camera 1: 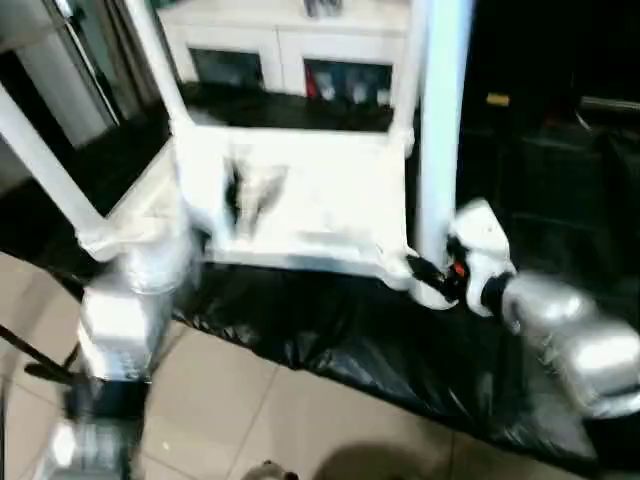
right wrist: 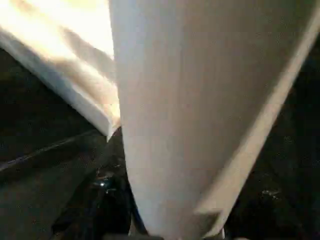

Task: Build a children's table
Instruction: Pick table leg

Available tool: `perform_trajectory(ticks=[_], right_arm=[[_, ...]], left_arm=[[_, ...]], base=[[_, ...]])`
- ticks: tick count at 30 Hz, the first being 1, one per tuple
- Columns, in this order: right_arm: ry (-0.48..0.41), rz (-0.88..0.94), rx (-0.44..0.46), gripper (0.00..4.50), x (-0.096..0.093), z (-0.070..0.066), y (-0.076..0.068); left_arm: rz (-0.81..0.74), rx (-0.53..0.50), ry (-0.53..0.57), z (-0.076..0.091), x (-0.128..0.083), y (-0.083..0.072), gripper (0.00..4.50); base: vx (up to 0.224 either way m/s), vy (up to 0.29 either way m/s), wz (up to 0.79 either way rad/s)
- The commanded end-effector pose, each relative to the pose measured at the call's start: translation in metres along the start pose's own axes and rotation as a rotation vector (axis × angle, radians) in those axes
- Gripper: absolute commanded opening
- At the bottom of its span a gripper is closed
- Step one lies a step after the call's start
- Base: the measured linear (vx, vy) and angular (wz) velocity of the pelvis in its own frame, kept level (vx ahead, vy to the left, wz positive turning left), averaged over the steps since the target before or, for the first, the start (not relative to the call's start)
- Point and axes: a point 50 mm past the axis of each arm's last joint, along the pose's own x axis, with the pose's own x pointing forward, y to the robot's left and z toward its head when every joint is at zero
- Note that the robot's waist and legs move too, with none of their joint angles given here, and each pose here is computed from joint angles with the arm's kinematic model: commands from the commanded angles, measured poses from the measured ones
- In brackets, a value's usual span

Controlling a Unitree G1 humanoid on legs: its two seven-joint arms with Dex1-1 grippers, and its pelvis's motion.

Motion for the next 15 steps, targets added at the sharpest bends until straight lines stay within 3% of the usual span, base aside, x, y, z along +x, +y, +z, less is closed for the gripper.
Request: perform_trajectory(ticks=[1, 2, 6, 8, 10, 15], right_arm=[[-0.15, -0.152, 0.014, 1.89, -0.01, 0.011, -0.004], [-0.162, -0.166, 0.026, 1.89, -0.011, 0.01, -0.004], [-0.166, -0.218, 0.237, 1.89, -0.019, -0.007, 0.005], [-0.146, -0.236, 0.233, 1.89, -0.019, -0.012, 0.007], [-0.159, -0.275, 0.303, 1.89, -0.019, -0.017, 0.008], [-0.163, -0.309, 0.343, 1.89, -0.014, -0.024, 0.006]], left_arm=[[0.158, 0.07, -0.065, -0.003, -0.009, 0.004, 2.98], [0.18, 0.072, -0.065, -0.006, -0.011, 0.004, 2.98], [0.289, 0.049, -0.043, -0.021, -0.015, 0.003, 2.98], [0.295, 0.055, -0.044, -0.022, -0.015, 0.002, 2.98], [0.296, 0.084, -0.036, -0.024, -0.016, 0.003, 2.98], [0.33, 0.11, -0.036, -0.024, -0.019, 0.009, 2.98]], base=[[0.0, 0.0, 0.0], [0.0, 0.0, 0.0], [0.0, 0.0, 0.0], [0.0, 0.0, 0.0], [0.0, 0.0, 0.0], [-0.039, 0.156, -0.38]])
